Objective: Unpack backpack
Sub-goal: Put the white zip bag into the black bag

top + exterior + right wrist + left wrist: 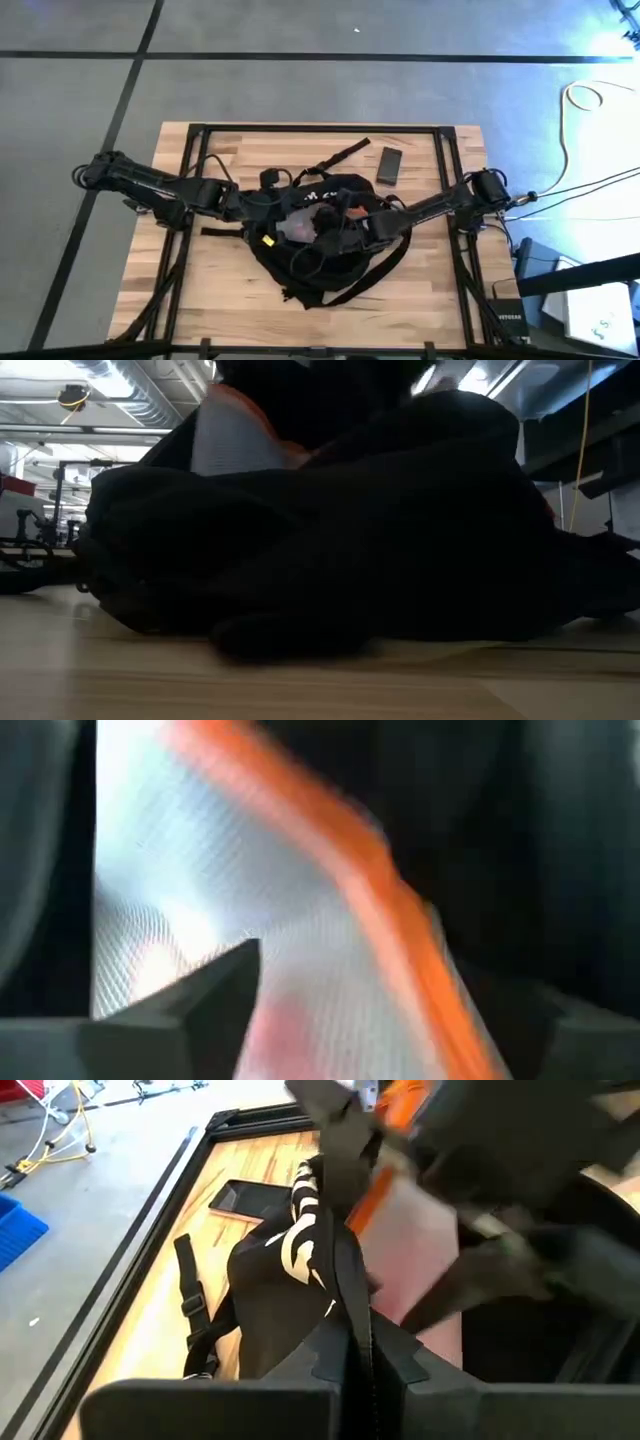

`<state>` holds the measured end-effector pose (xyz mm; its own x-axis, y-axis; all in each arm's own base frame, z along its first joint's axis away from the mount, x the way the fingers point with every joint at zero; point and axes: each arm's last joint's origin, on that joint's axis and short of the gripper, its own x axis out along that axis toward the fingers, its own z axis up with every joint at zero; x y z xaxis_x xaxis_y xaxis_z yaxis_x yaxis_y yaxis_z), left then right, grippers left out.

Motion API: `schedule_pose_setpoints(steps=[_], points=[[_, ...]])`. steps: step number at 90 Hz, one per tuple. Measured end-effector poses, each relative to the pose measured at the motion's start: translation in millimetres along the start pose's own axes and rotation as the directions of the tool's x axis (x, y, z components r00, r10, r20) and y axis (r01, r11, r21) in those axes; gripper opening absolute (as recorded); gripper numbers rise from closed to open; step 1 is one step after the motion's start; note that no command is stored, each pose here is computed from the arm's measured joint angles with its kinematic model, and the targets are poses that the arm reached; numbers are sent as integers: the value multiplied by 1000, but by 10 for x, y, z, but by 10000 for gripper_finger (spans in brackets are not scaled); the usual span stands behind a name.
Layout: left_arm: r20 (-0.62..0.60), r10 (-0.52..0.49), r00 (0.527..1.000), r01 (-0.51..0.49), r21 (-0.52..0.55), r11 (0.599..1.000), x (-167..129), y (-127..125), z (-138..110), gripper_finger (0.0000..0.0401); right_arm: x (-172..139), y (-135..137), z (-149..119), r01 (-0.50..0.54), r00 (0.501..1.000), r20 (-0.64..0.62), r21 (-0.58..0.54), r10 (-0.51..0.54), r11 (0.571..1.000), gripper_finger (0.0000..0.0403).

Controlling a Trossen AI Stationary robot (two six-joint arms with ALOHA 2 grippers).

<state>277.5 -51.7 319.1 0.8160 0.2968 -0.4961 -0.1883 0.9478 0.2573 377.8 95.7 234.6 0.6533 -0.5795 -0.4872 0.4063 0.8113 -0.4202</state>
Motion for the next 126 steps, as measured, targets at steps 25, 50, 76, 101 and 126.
schedule_pose_setpoints(steps=[25,50,76,101,126], points=[[-5,0,1000,0,3,1000,0,0,-6,1,-353,144,114,230,969,121,-108,-217,967,314],[-6,0,1000,0,0,1000,0,0,-6,1,-417,97,3,412,904,133,-18,-406,911,259],[-22,9,1000,-9,7,1000,7,17,-22,1,-841,332,171,224,949,203,107,-242,969,107],[-26,12,1000,-12,17,1000,8,19,-26,1,-1258,661,89,-57,970,236,14,52,998,4],[-23,13,1000,-13,5,1000,8,19,-23,1,-577,686,-25,32,989,140,150,-53,988,0]])
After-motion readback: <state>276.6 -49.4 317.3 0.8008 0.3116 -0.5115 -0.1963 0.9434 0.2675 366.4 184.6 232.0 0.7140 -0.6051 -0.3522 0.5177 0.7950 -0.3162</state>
